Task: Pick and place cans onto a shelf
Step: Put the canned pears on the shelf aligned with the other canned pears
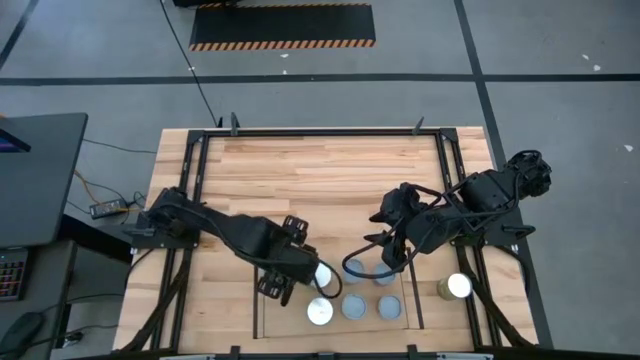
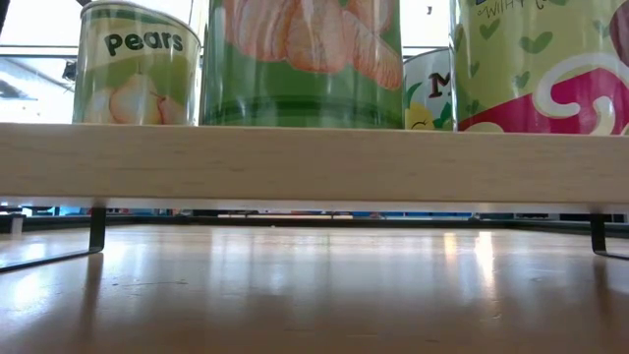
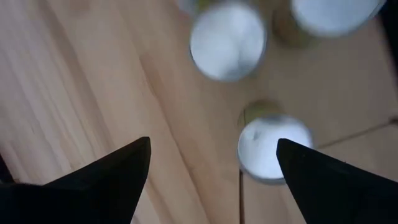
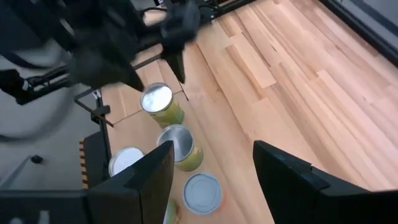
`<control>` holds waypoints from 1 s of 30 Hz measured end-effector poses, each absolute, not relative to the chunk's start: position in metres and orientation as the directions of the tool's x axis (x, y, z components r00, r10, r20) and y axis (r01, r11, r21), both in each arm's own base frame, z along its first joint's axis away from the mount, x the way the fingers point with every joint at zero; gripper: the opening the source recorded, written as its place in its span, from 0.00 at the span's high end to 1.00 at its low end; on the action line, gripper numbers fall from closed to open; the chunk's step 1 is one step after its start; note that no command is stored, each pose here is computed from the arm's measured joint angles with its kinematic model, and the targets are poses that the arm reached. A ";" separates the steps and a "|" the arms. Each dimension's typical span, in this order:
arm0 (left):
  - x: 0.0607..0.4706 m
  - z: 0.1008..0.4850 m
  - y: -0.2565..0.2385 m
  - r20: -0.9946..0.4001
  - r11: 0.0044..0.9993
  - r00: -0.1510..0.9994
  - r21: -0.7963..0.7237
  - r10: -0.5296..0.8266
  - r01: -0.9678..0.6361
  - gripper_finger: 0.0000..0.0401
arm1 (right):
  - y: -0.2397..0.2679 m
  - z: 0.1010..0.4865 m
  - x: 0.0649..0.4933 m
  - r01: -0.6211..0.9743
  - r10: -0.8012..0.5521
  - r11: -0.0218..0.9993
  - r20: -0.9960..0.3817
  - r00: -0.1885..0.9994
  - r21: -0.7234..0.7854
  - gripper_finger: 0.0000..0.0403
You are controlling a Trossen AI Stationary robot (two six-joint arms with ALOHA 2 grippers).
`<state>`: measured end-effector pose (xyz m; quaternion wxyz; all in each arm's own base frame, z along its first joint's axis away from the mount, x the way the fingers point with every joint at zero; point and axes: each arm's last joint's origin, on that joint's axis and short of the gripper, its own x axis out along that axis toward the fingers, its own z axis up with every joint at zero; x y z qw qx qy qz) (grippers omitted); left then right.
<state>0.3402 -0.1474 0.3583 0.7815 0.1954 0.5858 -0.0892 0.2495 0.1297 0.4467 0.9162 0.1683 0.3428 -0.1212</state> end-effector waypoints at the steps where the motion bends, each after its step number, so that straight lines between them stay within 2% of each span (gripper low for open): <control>1: 0.339 0.367 -0.147 -0.943 0.916 0.324 0.196 0.078 0.351 0.12 | 0.130 0.447 0.250 0.331 -0.107 0.918 -0.669 0.736 0.218 0.44; 8: 0.320 0.422 -0.139 -0.865 0.974 0.501 0.104 -0.011 0.200 0.12 | 0.140 0.447 0.244 0.269 -0.088 0.947 -0.665 0.742 0.176 0.44; 13: 0.300 0.448 -0.131 -0.799 0.997 0.601 0.032 -0.020 0.076 0.12 | 0.161 0.443 0.225 0.218 -0.039 0.961 -0.700 0.713 0.169 0.44; 16: 0.292 0.459 -0.128 -0.759 1.000 0.651 0.001 -0.001 0.004 0.12 | 0.172 0.437 0.209 0.197 0.043 0.957 -0.779 0.625 0.212 0.44; 21: 0.285 0.465 -0.131 -0.707 0.995 0.702 0.026 0.087 -0.097 0.12 | 0.180 0.429 0.184 0.267 0.110 0.932 -0.892 0.438 0.246 0.44; 24: 0.283 0.465 -0.134 -0.693 0.991 0.711 0.043 0.123 -0.130 0.12 | 0.187 0.426 0.176 0.299 0.142 0.914 -0.906 0.399 0.275 0.43; 27: 0.283 0.466 -0.135 -0.684 0.988 0.716 0.049 0.140 -0.147 0.12 | 0.192 0.418 0.171 0.334 0.177 0.898 -0.930 0.321 0.286 0.39; 30: 0.283 0.466 -0.134 -0.675 0.984 0.719 0.063 0.163 -0.164 0.12 | 0.198 0.403 0.169 0.354 0.216 0.895 -0.958 0.189 0.271 0.31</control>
